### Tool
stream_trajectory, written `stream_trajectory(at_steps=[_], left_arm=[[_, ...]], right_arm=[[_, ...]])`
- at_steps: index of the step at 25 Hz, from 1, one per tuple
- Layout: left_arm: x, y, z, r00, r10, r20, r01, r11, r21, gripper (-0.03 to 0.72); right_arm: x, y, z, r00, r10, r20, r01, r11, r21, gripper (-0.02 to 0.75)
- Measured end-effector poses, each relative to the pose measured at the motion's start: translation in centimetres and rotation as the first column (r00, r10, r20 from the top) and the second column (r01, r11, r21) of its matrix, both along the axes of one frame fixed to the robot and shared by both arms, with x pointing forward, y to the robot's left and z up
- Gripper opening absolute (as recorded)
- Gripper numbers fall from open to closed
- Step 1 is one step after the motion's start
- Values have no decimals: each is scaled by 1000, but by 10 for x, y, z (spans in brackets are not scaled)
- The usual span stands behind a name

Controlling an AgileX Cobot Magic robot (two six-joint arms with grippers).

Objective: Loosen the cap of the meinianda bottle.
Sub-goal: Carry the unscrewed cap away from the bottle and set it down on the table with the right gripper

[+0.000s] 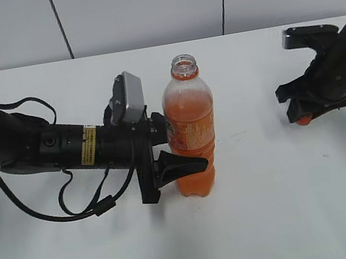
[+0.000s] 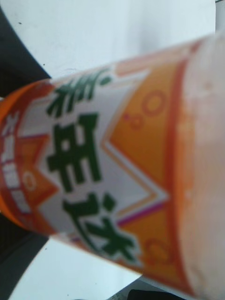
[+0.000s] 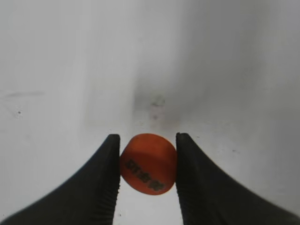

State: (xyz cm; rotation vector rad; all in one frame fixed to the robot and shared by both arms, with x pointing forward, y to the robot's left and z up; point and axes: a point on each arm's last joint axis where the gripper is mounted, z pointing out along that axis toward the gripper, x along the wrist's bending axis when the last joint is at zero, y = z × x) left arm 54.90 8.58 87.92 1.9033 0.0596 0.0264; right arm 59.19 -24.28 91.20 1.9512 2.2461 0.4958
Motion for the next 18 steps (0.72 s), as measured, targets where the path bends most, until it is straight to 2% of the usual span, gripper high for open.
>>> stream_trajectory(at_steps=[5,10,18], left_arm=[[0,0,0,1000,1,0,-1,1000,0,399],[0,0,0,1000,1,0,-1,1000,0,399],[0,0,0,1000,3,0,-3,1000,0,399]], right_arm=[[8,4,-25,999,18,-31,-17,1000,24,270],[12,1,-25,998,68,13,-67,997,-34,277],[13,-2,-25,994,109,22,-107,992,-73,494]])
